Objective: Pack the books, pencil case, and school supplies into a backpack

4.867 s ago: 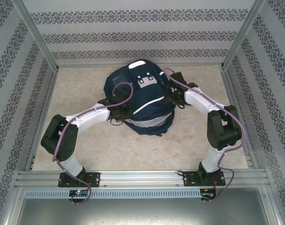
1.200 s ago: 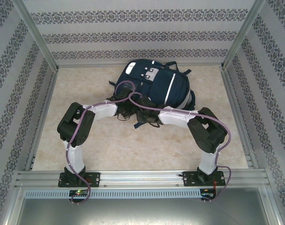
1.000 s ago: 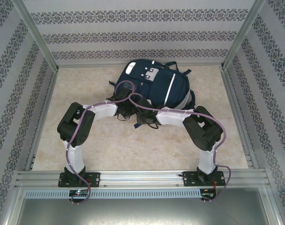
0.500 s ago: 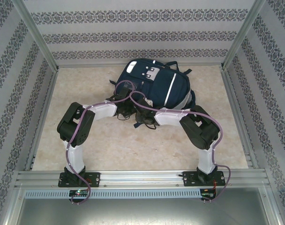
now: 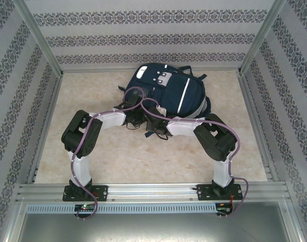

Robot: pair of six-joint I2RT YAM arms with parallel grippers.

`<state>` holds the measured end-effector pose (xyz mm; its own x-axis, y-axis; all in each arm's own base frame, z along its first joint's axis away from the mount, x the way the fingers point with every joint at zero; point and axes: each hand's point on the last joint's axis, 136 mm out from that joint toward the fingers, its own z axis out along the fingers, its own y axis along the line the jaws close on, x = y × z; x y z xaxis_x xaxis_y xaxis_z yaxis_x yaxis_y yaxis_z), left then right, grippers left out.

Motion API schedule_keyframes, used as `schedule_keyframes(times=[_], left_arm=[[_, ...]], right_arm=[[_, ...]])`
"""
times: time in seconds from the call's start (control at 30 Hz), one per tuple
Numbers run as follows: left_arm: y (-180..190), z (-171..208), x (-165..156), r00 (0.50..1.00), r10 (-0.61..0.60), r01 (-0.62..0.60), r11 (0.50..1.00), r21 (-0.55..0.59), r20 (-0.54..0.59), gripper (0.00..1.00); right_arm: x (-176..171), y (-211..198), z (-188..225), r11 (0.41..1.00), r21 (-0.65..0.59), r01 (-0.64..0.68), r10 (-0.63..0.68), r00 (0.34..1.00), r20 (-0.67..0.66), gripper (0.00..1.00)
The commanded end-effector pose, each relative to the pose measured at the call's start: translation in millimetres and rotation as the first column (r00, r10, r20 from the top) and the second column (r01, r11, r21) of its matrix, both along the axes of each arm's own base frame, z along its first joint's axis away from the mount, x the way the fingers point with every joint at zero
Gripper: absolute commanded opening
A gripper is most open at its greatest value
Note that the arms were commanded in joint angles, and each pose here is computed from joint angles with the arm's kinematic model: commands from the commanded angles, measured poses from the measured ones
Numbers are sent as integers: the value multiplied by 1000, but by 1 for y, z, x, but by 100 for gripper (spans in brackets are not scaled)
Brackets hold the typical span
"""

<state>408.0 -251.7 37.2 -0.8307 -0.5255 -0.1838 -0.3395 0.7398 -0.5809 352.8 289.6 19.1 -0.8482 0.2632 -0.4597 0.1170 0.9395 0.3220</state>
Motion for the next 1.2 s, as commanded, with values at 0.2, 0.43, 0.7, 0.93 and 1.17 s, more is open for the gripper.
schedule_keyframes(times=[0.2,0.43,0.7,0.93,1.17], left_arm=[[25,-3,0,996,77,-75,995,64,-38,0],[40,3,0,993,111,-108,990,88,-32,0],[78,9,-10,986,163,-155,974,163,-37,0],[128,5,-18,969,240,-223,950,219,-54,0],[163,13,-3,970,234,-215,949,232,-58,0]], right_arm=[[-24,-56,21,994,-106,17,-12,999,47,0],[-43,-97,24,988,-151,35,-28,999,47,0],[-54,-141,22,977,-203,69,-63,997,36,0],[-63,-168,29,969,-232,84,-76,996,45,0],[-68,-156,44,981,-193,-7,21,997,69,0]])
